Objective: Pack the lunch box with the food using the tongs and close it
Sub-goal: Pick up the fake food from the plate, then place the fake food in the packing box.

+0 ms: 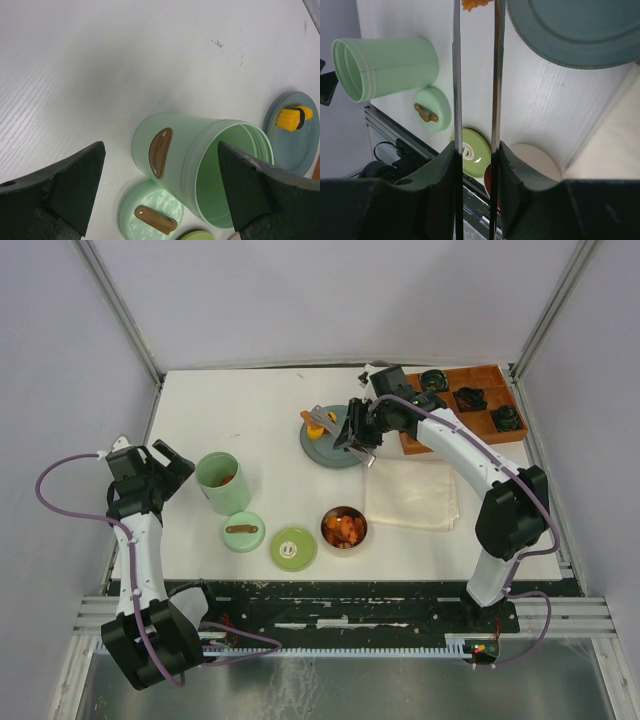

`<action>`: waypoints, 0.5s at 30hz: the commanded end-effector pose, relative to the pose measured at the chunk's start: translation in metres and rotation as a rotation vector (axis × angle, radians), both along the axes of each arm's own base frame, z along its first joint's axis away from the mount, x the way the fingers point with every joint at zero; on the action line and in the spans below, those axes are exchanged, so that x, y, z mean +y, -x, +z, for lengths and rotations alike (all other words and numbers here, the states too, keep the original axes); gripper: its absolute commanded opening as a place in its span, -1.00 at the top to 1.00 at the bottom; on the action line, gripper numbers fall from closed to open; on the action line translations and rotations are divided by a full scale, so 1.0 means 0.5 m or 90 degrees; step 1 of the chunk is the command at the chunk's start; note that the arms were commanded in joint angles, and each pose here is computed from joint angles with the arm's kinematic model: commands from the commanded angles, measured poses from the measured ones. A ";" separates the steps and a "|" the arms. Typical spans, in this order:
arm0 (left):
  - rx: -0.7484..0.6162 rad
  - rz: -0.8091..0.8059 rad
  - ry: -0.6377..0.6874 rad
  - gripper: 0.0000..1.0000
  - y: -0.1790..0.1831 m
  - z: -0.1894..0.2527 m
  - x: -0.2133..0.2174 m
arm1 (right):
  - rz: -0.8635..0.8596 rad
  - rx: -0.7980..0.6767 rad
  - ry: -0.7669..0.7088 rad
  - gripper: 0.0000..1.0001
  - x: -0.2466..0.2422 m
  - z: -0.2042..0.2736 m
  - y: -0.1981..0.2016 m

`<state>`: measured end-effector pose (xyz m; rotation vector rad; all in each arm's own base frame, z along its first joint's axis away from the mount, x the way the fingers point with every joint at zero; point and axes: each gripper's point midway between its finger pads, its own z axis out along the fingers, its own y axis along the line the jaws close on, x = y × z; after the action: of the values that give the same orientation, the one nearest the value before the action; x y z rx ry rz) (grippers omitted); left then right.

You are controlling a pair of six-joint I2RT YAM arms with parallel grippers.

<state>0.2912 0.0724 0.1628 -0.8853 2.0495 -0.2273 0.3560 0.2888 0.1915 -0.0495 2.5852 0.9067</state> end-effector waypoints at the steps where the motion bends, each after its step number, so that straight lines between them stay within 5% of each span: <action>1: -0.029 0.005 0.002 -0.99 -0.013 0.019 0.003 | 0.049 -0.069 -0.104 0.32 0.075 0.110 0.015; 15: -0.030 0.005 0.002 -0.99 -0.013 0.020 0.003 | 0.189 -0.117 -0.114 0.29 0.218 0.160 0.096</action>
<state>0.2912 0.0724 0.1628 -0.8853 2.0495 -0.2273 0.3123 0.3716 0.2379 -0.3243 2.4774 1.1068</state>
